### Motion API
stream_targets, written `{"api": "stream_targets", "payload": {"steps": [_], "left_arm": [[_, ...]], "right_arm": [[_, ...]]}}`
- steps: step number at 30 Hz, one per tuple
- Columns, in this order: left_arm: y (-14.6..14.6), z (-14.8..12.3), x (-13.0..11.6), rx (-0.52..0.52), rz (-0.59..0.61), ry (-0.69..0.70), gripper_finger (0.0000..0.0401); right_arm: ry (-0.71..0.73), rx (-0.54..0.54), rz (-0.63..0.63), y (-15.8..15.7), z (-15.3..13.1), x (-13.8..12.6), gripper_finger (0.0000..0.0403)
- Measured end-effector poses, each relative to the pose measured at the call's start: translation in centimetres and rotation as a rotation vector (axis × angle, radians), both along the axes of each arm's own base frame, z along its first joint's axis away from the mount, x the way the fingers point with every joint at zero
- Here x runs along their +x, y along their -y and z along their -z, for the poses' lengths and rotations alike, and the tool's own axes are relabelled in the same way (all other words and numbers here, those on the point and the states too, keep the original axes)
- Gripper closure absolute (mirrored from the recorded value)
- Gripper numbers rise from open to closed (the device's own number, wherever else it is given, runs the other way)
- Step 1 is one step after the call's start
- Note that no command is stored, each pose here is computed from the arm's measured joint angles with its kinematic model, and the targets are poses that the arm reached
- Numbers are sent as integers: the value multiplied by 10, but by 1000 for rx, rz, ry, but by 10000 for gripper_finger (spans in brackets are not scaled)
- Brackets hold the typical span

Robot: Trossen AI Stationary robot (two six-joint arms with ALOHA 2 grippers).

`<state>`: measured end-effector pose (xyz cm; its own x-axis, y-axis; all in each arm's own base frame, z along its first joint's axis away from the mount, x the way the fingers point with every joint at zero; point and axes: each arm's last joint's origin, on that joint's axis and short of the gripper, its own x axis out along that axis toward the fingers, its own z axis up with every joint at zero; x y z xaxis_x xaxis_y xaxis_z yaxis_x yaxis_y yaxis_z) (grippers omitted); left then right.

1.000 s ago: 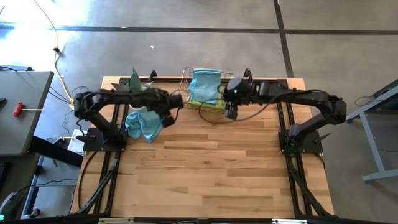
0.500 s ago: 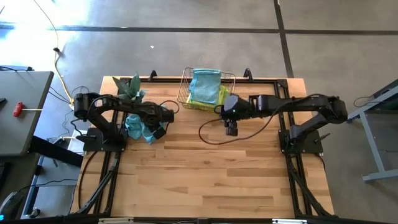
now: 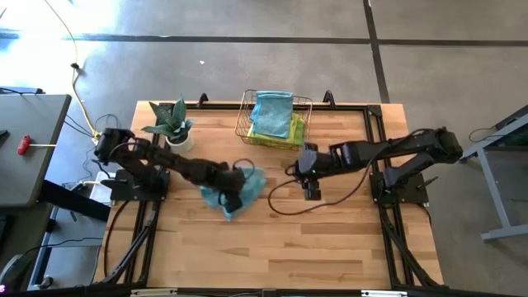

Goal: Fold microfiber towels
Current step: Fold the blue microfiber towel

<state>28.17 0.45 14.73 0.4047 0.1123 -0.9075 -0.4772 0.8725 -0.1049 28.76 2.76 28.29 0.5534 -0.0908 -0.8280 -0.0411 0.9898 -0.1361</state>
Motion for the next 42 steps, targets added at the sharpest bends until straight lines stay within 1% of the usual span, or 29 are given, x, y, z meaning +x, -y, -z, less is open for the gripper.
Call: {"api": "stream_targets", "payload": {"steps": [5,7,9,12,15,19,21,23,25,27,29,30,33,36,39,42], "left_arm": [[30,-11,20,2,93,243,316],[41,-15,24,7,142,316,316],[51,-19,27,24,206,362,316],[66,-19,25,45,291,368,316],[80,-19,21,34,334,364,316],[98,-18,15,15,347,357,316],[106,-17,11,39,351,344,316],[112,-15,5,89,354,309,316],[117,-9,-1,164,345,262,316],[121,-6,-7,247,340,218,316],[126,-4,-11,307,334,214,316],[128,-2,-11,319,331,214,316],[135,1,-16,320,347,199,316],[138,2,-17,285,280,208,309],[139,4,-20,259,227,201,287],[138,5,-22,236,172,194,252]], "right_arm": [[-22,18,-54,-24,1,-5,210],[2,19,-88,-36,2,-6,210],[52,-13,-131,-47,8,-5,210],[141,-56,-194,-60,25,-4,210],[256,-83,-255,-66,48,-4,210],[492,-158,-258,-64,72,-3,210],[561,-207,-262,-58,88,-5,210],[599,-254,-273,-52,102,-3,210],[610,-295,-279,-47,113,0,210],[571,-322,-286,-43,124,6,210],[538,-339,-293,-41,133,13,210],[532,-343,-287,-39,135,18,210],[500,-358,-260,-34,143,28,210],[474,-361,-238,-28,150,34,210],[461,-362,-228,-23,154,38,210],[457,-355,-228,-20,154,39,210]]}}
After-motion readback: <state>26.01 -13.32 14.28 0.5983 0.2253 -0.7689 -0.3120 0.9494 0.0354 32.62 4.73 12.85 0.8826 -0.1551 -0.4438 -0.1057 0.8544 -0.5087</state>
